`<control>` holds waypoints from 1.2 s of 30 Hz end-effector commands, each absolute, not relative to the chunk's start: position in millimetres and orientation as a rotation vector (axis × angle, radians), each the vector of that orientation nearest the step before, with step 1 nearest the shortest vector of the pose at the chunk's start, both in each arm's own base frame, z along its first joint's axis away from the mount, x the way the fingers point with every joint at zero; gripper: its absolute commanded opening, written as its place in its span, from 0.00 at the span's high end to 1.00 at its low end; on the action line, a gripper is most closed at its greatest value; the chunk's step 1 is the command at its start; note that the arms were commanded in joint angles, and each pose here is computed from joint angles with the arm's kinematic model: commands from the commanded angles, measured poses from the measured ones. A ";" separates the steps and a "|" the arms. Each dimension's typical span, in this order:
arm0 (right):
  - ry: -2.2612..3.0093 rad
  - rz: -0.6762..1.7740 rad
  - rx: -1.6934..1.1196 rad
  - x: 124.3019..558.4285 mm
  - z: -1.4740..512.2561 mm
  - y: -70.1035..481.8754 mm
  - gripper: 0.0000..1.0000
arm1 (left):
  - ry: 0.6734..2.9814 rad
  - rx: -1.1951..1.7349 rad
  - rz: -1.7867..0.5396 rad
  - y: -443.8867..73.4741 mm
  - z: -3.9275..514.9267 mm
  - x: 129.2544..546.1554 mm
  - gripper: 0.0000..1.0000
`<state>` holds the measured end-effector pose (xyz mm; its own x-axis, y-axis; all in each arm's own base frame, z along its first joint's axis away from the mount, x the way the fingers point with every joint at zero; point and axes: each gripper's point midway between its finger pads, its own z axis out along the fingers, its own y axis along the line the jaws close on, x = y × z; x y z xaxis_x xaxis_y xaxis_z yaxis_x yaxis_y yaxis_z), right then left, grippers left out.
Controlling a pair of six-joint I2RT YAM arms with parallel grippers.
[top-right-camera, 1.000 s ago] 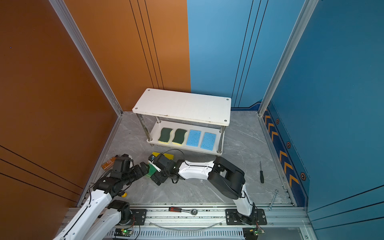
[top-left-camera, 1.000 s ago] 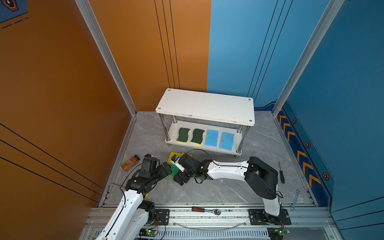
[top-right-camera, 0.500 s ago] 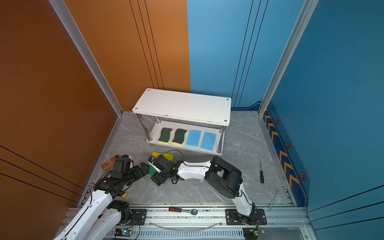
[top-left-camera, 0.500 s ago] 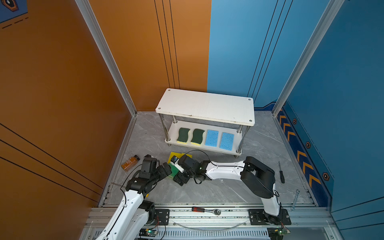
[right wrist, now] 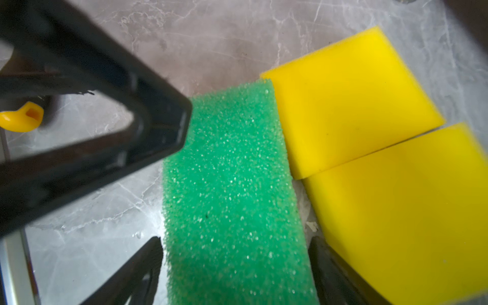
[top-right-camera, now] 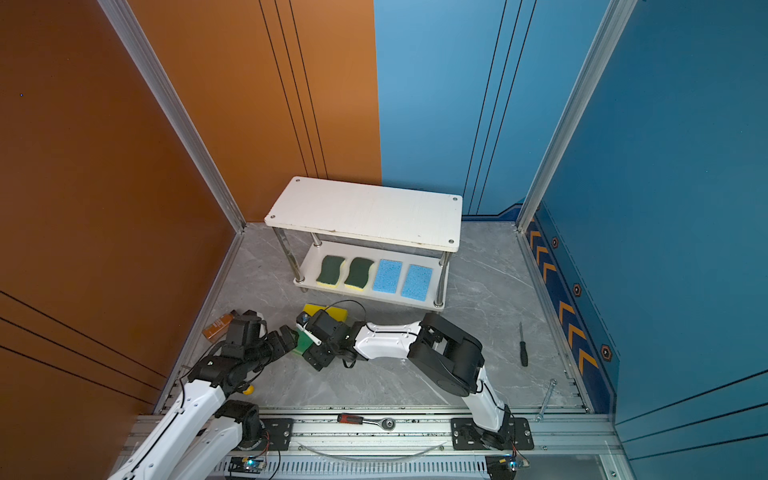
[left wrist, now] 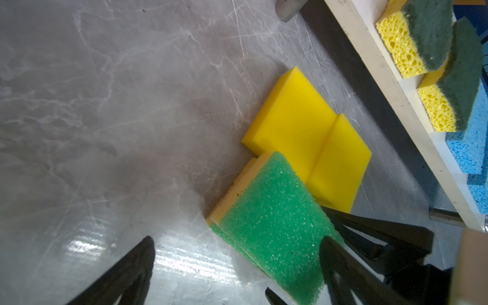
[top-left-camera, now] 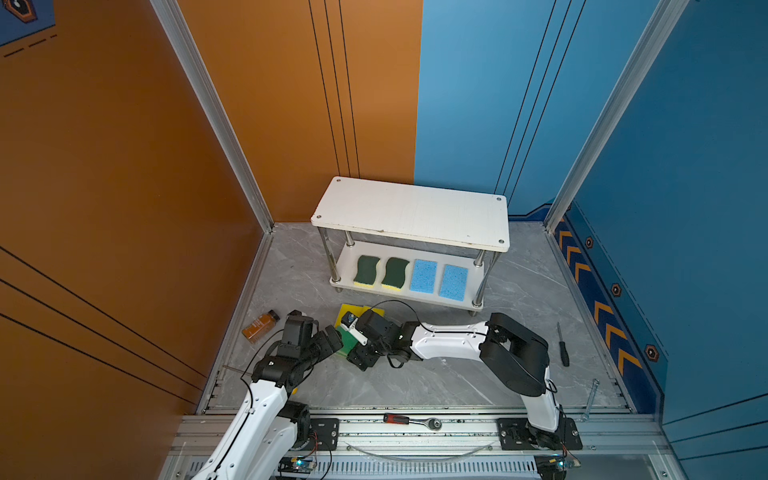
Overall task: Place and organize the cleaning sponges onto the shelf
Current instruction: 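Close the right gripper on the green foam sponge beside the yellow sponge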
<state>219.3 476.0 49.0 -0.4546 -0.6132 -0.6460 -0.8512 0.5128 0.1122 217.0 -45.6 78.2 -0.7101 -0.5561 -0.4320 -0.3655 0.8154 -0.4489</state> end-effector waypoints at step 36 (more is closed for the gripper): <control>2.234 0.570 -1.124 229.9 67.1 463.5 0.51 | 2.429 -0.688 -0.468 -44.1 76.3 216.3 0.02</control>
